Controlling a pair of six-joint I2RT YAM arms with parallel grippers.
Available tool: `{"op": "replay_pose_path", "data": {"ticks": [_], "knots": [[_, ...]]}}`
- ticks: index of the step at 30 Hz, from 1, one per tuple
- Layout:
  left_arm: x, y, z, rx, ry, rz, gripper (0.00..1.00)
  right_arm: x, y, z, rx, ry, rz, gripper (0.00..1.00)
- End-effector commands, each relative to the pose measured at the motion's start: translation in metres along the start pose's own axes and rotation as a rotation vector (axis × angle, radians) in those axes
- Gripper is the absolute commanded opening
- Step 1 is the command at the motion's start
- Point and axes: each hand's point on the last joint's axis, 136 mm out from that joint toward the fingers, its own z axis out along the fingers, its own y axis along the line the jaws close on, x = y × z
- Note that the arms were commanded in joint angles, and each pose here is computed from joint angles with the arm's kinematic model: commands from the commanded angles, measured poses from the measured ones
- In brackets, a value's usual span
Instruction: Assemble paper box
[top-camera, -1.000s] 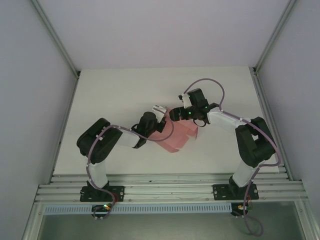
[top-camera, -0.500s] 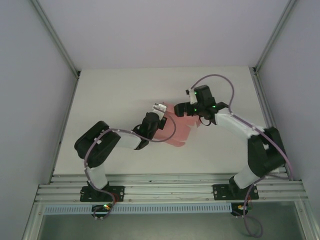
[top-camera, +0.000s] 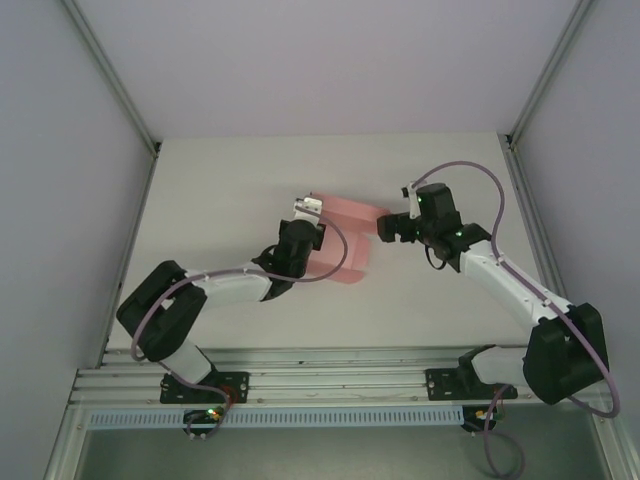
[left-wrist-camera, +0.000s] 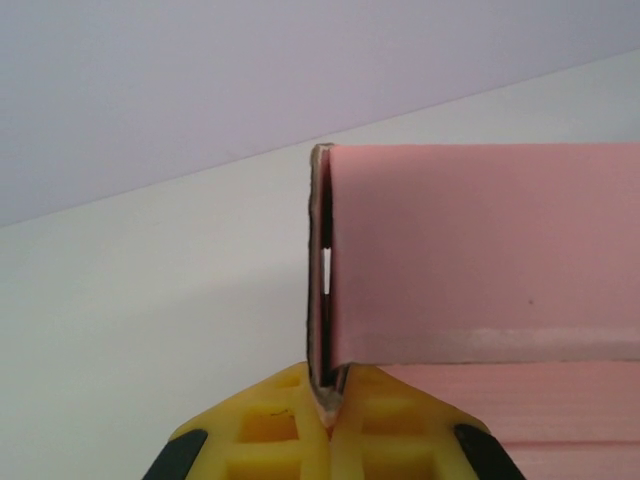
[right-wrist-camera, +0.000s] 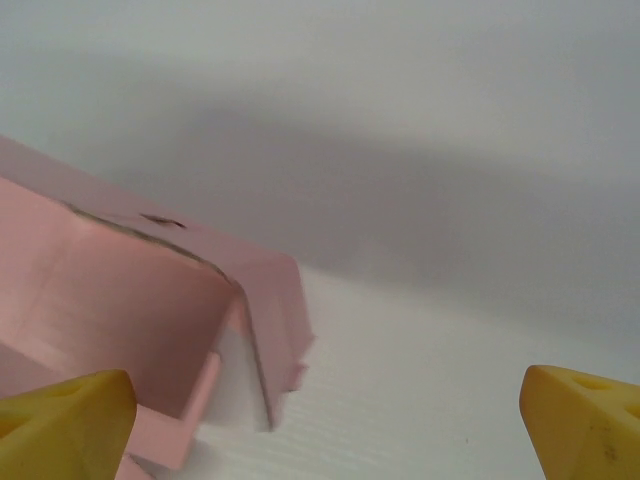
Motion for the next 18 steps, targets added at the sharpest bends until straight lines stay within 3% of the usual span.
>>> {"op": "replay_pose_path", "data": {"ticks": [1, 11, 18], "knots": [[-0.001, -0.006, -0.009, 0.050, -0.010, -0.029, 0.00, -0.004, -0.007, 0.008, 0.021, -0.006, 0.024, 1.00], [0.005, -0.013, -0.007, 0.067, 0.006, -0.014, 0.00, -0.019, 0.018, -0.003, -0.125, -0.043, -0.020, 1.00], [-0.007, -0.038, -0.012, 0.216, 0.004, -0.135, 0.00, -0.023, 0.066, 0.004, -0.435, -0.122, 0.041, 1.00]]}}
